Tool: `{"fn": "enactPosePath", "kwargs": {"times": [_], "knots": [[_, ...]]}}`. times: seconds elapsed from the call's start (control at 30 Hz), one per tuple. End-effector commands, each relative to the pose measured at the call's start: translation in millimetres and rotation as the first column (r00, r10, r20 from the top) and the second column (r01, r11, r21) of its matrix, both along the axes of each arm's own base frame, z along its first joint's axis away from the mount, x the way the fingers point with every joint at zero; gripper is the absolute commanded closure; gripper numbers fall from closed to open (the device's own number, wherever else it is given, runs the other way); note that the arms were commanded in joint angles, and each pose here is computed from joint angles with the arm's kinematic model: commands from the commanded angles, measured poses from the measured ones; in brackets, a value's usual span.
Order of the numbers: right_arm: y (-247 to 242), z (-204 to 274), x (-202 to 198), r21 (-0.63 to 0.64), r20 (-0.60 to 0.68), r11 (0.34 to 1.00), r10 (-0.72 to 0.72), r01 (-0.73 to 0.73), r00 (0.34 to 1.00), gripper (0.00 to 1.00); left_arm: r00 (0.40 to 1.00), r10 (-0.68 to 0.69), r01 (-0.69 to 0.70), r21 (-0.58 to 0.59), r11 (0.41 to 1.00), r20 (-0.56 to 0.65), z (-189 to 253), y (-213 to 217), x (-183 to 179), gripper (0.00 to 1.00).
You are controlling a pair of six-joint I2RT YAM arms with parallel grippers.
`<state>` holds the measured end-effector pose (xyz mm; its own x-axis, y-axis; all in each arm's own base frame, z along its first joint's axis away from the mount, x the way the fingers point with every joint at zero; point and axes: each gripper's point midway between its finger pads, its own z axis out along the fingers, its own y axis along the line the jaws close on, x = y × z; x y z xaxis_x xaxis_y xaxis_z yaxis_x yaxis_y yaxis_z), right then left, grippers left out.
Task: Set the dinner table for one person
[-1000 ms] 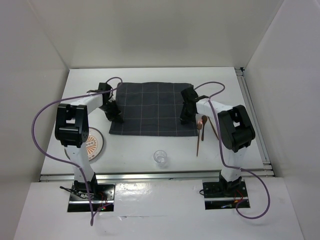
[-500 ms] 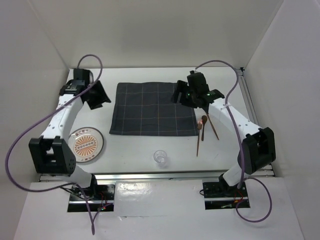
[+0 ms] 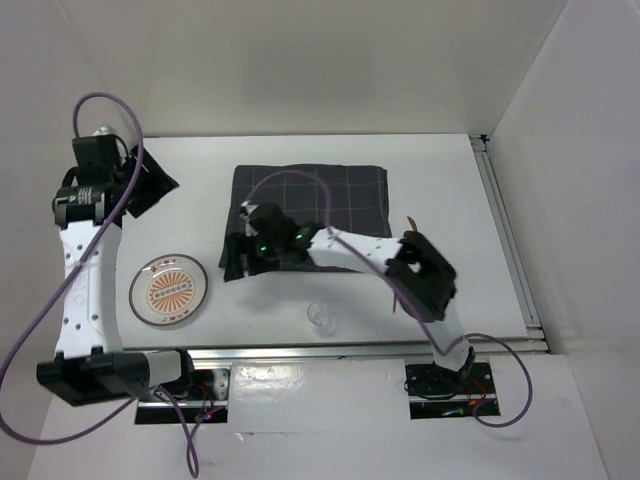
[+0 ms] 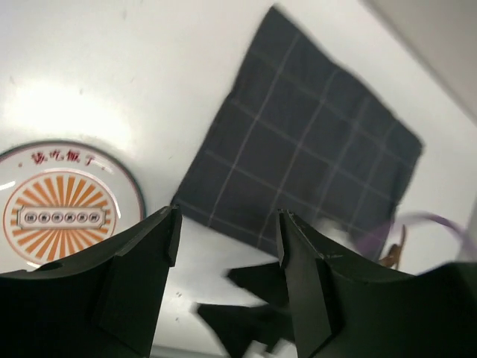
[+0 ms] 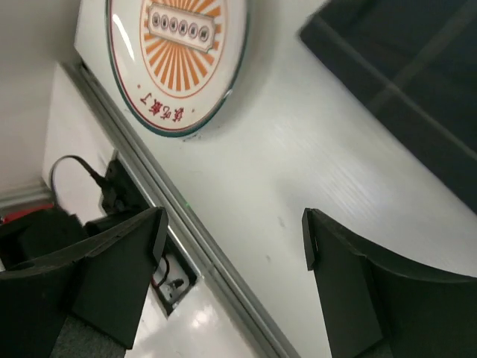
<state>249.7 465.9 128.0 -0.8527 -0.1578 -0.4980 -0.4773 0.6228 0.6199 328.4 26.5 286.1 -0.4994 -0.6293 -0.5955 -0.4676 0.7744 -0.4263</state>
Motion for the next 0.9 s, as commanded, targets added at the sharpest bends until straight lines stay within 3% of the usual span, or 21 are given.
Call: {"fn": "enactPosePath", "kwargs": {"times": [0.0,0.03,0.07,0.13,0.27,0.5,0.63,0.77,0.87], "knots": [[74,15,-3,0.130,0.055,0.987,0.088,-0.095,0.995,0.15,0.988,-0.039,0.037,0.013,0.999,0.147,51,-11,-24,0.29],[81,-27,-3,0.068,-0.007,0.992,0.105,-0.104,0.994,0.15,0.985,-0.042,0.043,0.000,0.999,0.164,56,-15,-27,0.29],[100,-13,-1,0.103,0.013,0.987,0.126,-0.126,0.992,0.15,0.984,-0.042,0.043,0.001,0.999,0.170,55,-15,-28,0.28],[112,-47,-4,0.073,-0.043,0.988,0.136,-0.133,0.990,0.15,0.982,-0.069,0.072,-0.012,0.997,0.174,57,-22,-31,0.28],[133,-60,-7,0.079,-0.084,0.989,0.133,-0.127,0.987,0.17,0.981,-0.097,0.100,-0.008,0.995,0.166,55,-25,-33,0.28],[147,-93,-8,0.080,-0.152,0.993,0.102,-0.091,0.983,0.28,0.978,-0.129,0.135,-0.023,0.991,0.163,49,-32,-35,0.28],[153,-100,-5,0.085,-0.175,0.994,0.084,-0.069,0.981,0.45,0.979,-0.136,0.138,-0.005,0.990,0.152,45,-30,-35,0.28],[144,-95,0,0.048,-0.177,0.999,0.004,0.004,0.984,0.86,0.977,-0.149,0.151,-0.002,0.989,0.153,47,-31,-37,0.28],[144,-53,0,0.126,-0.142,0.992,0.011,0.007,0.990,1.00,0.971,-0.174,0.179,-0.020,0.984,0.162,51,-37,-35,0.28]]}}
